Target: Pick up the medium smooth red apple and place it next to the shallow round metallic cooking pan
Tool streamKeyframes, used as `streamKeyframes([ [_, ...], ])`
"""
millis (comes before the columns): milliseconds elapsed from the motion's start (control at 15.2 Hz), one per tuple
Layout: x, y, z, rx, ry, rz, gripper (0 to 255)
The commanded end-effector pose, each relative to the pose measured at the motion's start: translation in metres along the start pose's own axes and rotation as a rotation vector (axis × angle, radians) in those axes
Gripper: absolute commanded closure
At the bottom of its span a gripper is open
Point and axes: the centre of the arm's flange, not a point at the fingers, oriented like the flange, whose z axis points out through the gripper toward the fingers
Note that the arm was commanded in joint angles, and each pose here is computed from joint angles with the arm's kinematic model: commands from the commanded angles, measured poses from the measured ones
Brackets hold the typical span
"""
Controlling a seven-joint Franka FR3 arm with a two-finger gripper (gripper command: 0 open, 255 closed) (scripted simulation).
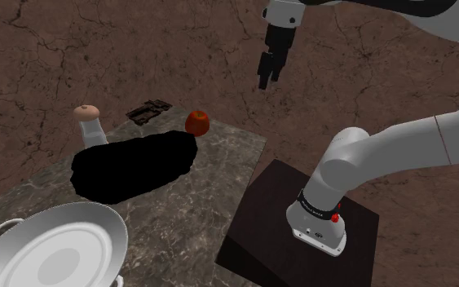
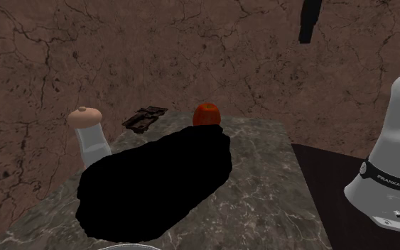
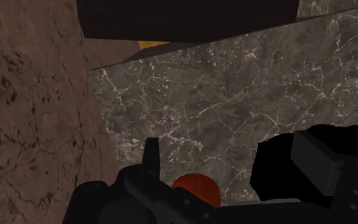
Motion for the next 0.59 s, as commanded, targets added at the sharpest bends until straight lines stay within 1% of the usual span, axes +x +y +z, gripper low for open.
streamKeyframes([
  [0, 0.0, 0.0, 0.0, 0.0, 0.0, 0.0, 0],
  [528, 0.079, -0.026, 0.055, 0.032, 0.029, 0.354, 0],
])
